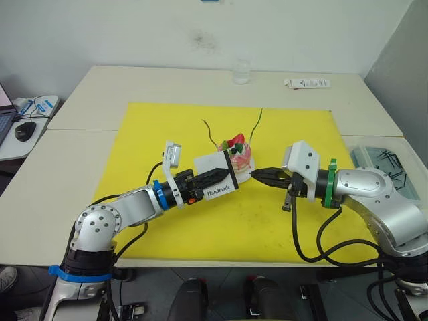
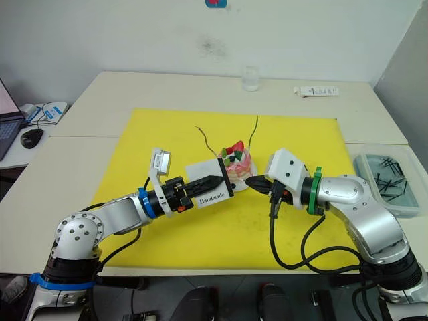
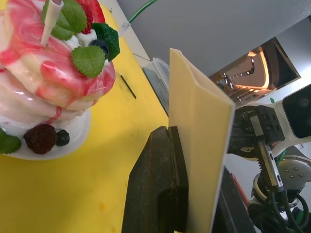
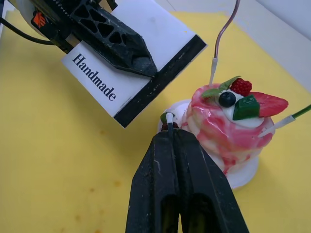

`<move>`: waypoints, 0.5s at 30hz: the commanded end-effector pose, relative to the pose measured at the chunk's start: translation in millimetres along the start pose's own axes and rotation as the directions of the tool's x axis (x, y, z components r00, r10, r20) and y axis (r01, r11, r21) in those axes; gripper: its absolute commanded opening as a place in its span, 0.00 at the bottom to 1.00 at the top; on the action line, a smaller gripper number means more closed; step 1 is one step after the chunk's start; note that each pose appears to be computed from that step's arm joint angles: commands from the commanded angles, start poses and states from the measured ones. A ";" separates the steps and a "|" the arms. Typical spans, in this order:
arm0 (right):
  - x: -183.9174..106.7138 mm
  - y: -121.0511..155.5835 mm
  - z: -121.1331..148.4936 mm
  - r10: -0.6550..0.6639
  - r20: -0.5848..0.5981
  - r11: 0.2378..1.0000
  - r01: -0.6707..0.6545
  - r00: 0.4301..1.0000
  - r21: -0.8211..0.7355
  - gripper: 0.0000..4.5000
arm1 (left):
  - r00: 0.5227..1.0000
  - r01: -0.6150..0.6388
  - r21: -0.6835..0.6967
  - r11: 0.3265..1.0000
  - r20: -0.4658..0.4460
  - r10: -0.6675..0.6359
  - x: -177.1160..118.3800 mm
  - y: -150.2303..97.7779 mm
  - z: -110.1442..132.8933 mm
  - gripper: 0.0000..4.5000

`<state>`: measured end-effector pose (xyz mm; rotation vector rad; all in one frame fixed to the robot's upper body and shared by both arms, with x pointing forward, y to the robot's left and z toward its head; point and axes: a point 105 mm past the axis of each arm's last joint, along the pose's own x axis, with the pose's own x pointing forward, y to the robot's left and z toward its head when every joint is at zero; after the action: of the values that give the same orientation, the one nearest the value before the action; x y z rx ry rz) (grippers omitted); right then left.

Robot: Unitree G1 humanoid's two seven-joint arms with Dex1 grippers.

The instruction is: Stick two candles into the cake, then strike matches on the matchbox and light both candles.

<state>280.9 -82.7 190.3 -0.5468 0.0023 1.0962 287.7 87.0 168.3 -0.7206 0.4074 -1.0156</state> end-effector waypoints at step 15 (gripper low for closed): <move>14.9 8.6 17.6 0.041 0.048 0.996 -0.036 0.998 -0.088 0.01 | 0.998 0.051 0.024 0.998 0.019 -0.052 3.1 -13.4 5.1 0.00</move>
<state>278.6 -63.6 190.4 -0.5757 -0.0411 1.1429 286.2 83.6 169.1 -0.7394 0.4088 -1.0317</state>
